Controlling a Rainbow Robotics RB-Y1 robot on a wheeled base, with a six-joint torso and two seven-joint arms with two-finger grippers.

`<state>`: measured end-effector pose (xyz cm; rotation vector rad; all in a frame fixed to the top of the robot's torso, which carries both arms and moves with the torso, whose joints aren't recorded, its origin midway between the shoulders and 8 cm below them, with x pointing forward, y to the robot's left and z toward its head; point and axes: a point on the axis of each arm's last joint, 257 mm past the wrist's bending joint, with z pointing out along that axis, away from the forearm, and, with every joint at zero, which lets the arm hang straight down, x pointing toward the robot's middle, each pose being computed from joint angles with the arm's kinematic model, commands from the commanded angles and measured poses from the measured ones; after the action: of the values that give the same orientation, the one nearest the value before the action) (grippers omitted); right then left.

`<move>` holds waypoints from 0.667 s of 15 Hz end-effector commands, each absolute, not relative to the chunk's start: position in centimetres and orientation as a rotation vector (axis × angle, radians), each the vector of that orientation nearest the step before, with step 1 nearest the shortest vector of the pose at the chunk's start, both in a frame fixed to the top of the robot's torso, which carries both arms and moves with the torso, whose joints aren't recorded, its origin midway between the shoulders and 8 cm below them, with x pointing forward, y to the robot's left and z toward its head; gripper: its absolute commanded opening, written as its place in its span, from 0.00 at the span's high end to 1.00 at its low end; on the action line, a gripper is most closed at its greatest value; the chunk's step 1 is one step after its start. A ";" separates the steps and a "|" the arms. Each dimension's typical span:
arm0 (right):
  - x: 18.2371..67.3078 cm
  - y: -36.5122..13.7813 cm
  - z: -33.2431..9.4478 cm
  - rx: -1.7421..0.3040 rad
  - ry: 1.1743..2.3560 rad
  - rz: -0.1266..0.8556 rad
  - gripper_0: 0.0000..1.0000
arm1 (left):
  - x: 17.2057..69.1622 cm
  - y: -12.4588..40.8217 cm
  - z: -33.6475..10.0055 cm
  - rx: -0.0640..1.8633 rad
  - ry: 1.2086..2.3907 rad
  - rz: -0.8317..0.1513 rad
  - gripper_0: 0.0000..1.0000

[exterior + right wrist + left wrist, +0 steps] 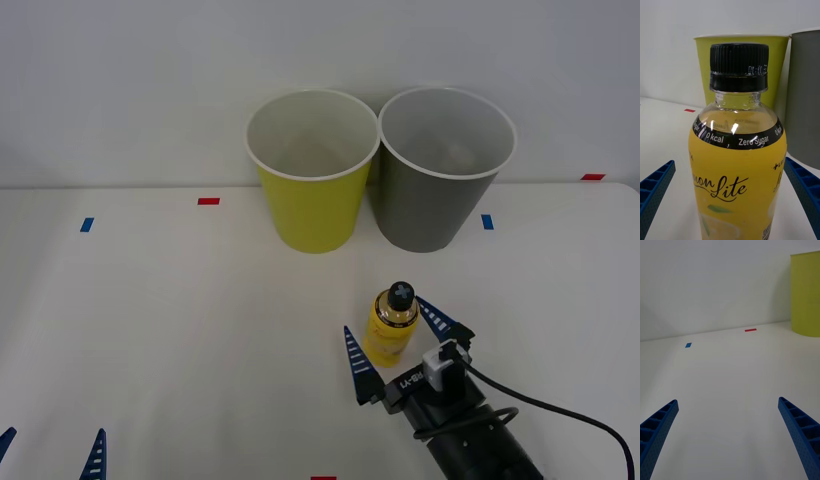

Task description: Put cans in the gray bin and PET bottles in the light green bin.

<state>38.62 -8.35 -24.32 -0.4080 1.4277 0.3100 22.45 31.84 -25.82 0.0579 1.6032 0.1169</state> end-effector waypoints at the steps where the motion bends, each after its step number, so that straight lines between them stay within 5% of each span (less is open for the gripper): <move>1: 39.1 -8.4 -24.0 -0.392 1.428 0.306 0.00 | 22.4 31.8 -25.8 0.058 1.603 0.117 0.09; 2: 39.2 -8.3 -24.0 -0.387 1.428 0.309 0.00 | 22.4 31.8 -25.8 0.058 1.603 0.117 0.09; 3: 39.2 -8.3 -24.0 -0.384 1.428 0.310 0.11 | 22.4 31.8 -25.8 0.058 1.603 0.117 0.09; 4: 39.2 -8.3 -23.8 -0.376 1.426 0.315 0.39 | 22.4 31.8 -25.8 0.058 1.603 0.117 0.09; 6: 39.3 -8.2 -23.7 -0.353 1.430 0.330 0.75 | 22.4 31.8 -25.8 0.058 1.603 0.117 0.09; 7: 39.4 -8.3 -23.6 -0.346 1.429 0.334 0.83 | 22.4 31.8 -25.8 0.058 1.603 0.117 0.09; 10: 39.4 -8.5 -23.4 -0.333 1.428 0.337 0.89 | 22.4 31.8 -25.8 0.058 1.603 0.117 0.09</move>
<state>39.40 -8.38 -23.54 -0.3367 1.4305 0.3365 22.45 31.84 -25.82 0.0579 1.6032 0.1169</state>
